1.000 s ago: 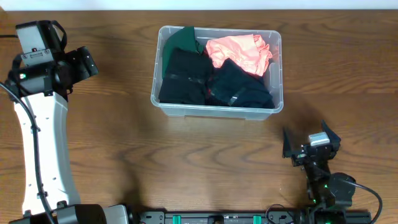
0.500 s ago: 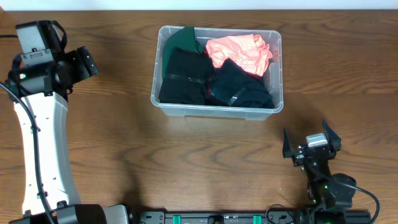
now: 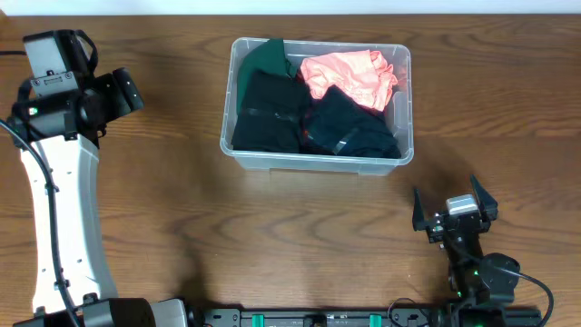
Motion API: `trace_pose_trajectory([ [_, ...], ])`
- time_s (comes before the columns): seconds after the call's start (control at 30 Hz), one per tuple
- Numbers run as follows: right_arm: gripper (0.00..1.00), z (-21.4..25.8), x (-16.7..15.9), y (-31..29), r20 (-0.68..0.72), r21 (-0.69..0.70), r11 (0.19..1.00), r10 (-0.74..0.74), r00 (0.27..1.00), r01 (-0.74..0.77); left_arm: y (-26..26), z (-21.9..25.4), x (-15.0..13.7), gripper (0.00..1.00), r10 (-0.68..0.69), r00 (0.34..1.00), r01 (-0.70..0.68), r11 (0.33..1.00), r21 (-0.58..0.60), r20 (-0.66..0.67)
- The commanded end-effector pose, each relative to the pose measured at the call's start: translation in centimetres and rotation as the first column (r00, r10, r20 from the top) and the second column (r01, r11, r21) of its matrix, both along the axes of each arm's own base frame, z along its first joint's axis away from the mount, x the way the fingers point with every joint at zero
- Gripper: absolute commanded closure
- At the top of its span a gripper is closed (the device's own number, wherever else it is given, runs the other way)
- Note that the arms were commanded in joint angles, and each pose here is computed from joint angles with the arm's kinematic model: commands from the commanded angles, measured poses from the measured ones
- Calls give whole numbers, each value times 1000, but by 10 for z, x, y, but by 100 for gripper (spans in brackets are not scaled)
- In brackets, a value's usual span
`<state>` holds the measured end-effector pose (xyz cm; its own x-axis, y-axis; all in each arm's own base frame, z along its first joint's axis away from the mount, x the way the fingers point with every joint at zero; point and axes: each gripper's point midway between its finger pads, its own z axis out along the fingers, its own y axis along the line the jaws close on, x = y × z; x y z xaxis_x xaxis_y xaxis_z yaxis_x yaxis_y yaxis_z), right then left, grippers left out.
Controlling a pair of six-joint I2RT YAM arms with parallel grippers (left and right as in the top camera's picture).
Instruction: Pack container
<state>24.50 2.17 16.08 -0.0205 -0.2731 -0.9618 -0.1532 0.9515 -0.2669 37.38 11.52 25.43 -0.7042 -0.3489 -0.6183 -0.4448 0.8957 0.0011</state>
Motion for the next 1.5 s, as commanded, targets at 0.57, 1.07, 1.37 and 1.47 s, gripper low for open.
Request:
trace_pose_trajectory([
  [0.57,1,-1,0,-6,0,-15,1000,-26,1000,26,-31,77,1,2,-72,951,71,997,15,302],
  [1.07,1,-1,0,-6,0,-15,1000,-26,1000,26,-158,105,-54,2,-575,554,477,812,337,602],
  [1.37,1,-1,0,-6,0,-15,1000,-26,1000,26,-154,21,-101,2,-562,451,420,819,390,694],
  [1.47,1,-1,0,-6,-1,-15,1000,-26,1000,26,-149,4,-113,2,-534,415,385,836,390,736],
])
